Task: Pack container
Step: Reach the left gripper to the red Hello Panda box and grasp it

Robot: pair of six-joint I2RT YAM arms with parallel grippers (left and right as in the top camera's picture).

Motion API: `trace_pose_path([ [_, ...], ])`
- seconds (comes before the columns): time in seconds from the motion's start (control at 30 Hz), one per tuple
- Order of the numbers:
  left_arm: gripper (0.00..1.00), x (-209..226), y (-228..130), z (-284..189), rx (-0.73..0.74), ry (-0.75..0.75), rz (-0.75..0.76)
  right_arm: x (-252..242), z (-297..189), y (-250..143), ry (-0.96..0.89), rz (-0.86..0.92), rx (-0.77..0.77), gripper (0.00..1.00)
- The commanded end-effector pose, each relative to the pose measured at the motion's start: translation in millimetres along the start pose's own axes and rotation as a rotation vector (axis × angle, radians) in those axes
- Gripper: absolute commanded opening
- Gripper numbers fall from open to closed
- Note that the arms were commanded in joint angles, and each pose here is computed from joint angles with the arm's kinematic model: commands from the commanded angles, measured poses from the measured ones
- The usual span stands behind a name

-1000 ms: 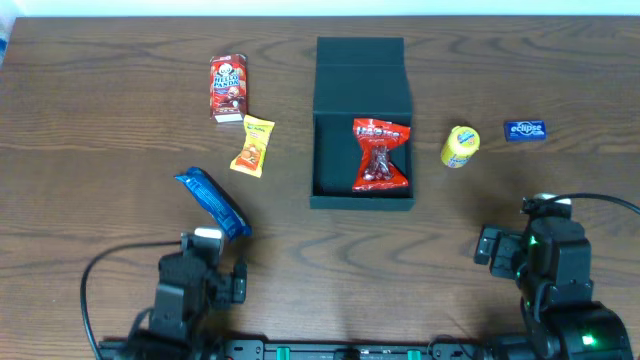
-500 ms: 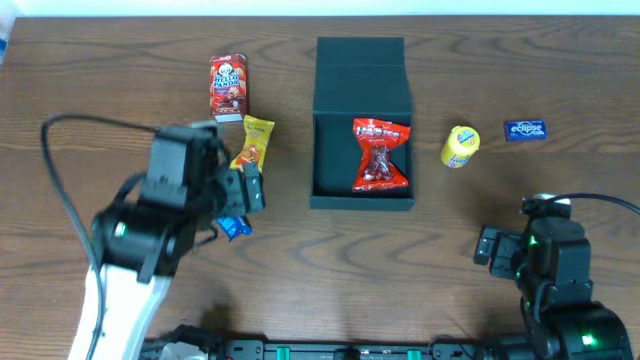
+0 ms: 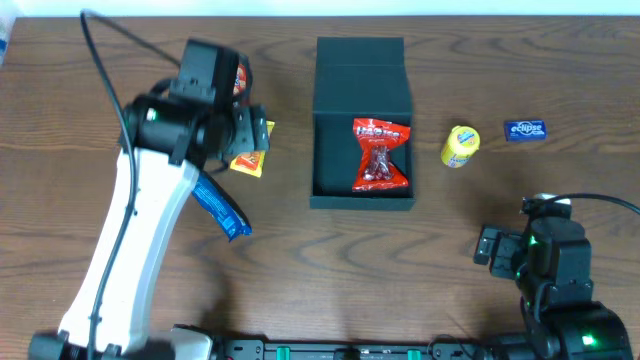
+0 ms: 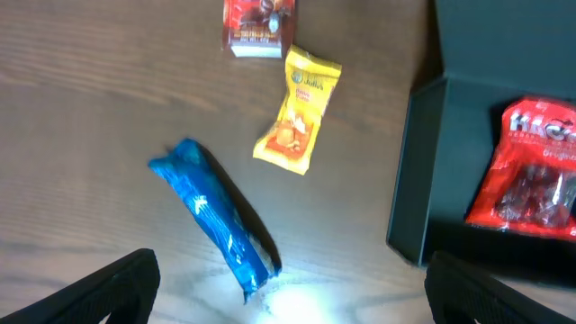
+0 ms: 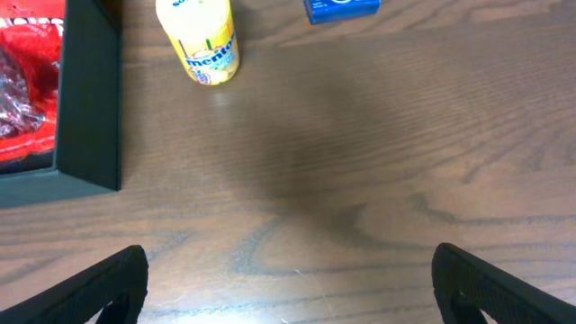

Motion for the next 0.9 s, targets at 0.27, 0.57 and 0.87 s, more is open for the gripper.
trace_pose_path([
  [0.27,0.96,24.1,86.4,55.9,-0.048,0.029,-0.022,-2.2,-0.1,0.5,-0.01,-0.003,-0.003,0.99],
  [0.57,0.95,22.5,94.1,166.9,0.077,0.067,0.155,-2.2,-0.1,0.5,-0.01,-0.003,-0.003,0.99],
  [0.87,0.95,27.7,99.5,230.1,0.113,0.091,0.146,-2.2,-0.1,0.5,-0.01,-0.002,-0.003,0.99],
])
Point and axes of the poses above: each gripper's point midway between its finger pads, its own z axis out along the fingers, its own x axis along the line the jaws close on, y = z × x, the point moved 3 cm from there along -z, back along the fingers, and after that the axes turned 6 degrees about -z, right-handed, at the moved point
